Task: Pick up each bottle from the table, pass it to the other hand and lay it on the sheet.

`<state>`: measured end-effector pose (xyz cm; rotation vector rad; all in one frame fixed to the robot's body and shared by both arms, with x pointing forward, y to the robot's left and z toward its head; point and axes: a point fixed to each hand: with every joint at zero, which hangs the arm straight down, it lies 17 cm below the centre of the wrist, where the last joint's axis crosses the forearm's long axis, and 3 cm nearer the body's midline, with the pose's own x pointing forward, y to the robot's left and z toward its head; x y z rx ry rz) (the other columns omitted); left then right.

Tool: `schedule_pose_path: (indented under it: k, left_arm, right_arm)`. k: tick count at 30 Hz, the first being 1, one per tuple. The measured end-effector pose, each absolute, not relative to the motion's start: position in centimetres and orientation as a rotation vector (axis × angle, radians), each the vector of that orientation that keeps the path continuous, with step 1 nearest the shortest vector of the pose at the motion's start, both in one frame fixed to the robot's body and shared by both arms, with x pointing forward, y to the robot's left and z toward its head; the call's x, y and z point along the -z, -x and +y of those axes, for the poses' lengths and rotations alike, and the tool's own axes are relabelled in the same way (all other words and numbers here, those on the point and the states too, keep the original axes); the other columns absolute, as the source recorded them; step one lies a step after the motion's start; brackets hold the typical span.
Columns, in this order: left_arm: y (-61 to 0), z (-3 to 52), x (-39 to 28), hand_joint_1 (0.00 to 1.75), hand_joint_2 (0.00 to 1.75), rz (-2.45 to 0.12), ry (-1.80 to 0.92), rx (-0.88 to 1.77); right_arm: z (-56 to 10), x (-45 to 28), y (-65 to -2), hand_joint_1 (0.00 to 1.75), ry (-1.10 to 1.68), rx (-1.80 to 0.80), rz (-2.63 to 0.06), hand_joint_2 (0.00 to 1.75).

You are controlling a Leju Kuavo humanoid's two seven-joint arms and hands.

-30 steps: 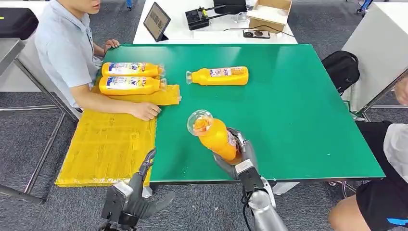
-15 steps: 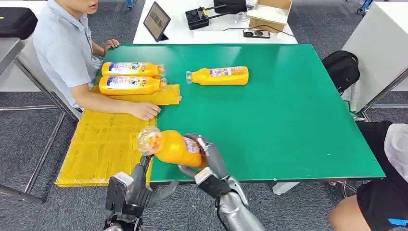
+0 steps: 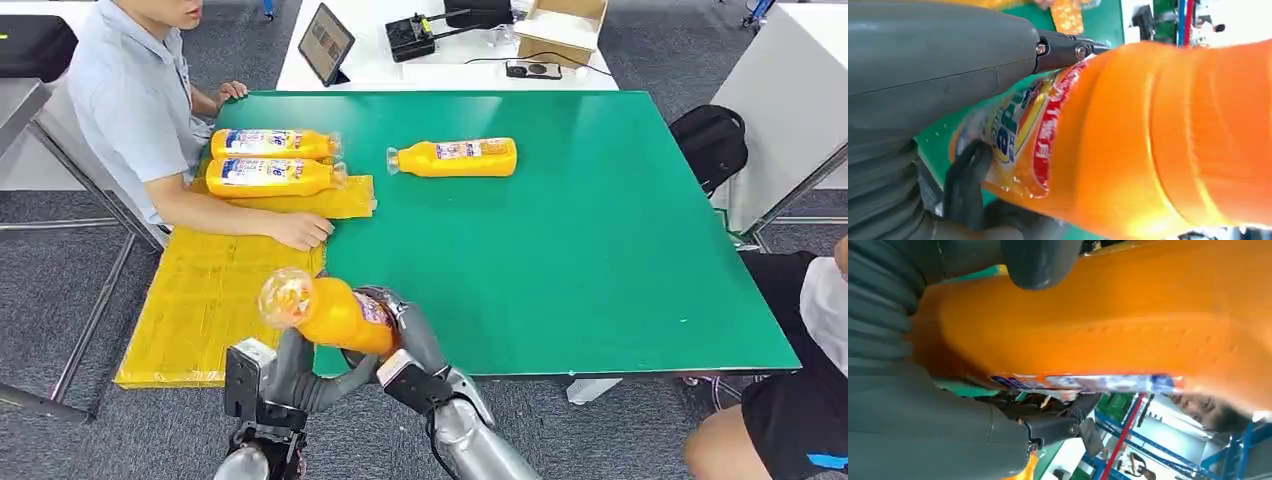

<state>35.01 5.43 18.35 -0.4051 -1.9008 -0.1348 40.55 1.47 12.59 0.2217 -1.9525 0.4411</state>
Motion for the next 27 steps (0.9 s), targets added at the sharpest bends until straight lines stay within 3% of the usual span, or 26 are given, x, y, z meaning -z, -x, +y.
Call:
schedule_pose_path:
  k: [14,20,27]
  left_arm:
    - [-34.4,3.9,-18.3,0.00,1.75,-1.867,0.499,0.219]
    - [-35.7,3.9,-17.9,0.00,1.75,-1.892,0.331,0.254]
    - [-36.4,3.4,-17.9,0.00,1.75,-1.864,0.367,0.223]
  right_arm:
    - [1.4,-10.5,-42.0,1.75,-0.128,-0.501,-1.907,1.75]
    - [3.1,-10.5,-41.9,1.75,-0.123,-0.562,-1.907,1.75]
    - [3.8,-10.0,-41.7,1.75,-0.138,-0.579,-1.888,1.75]
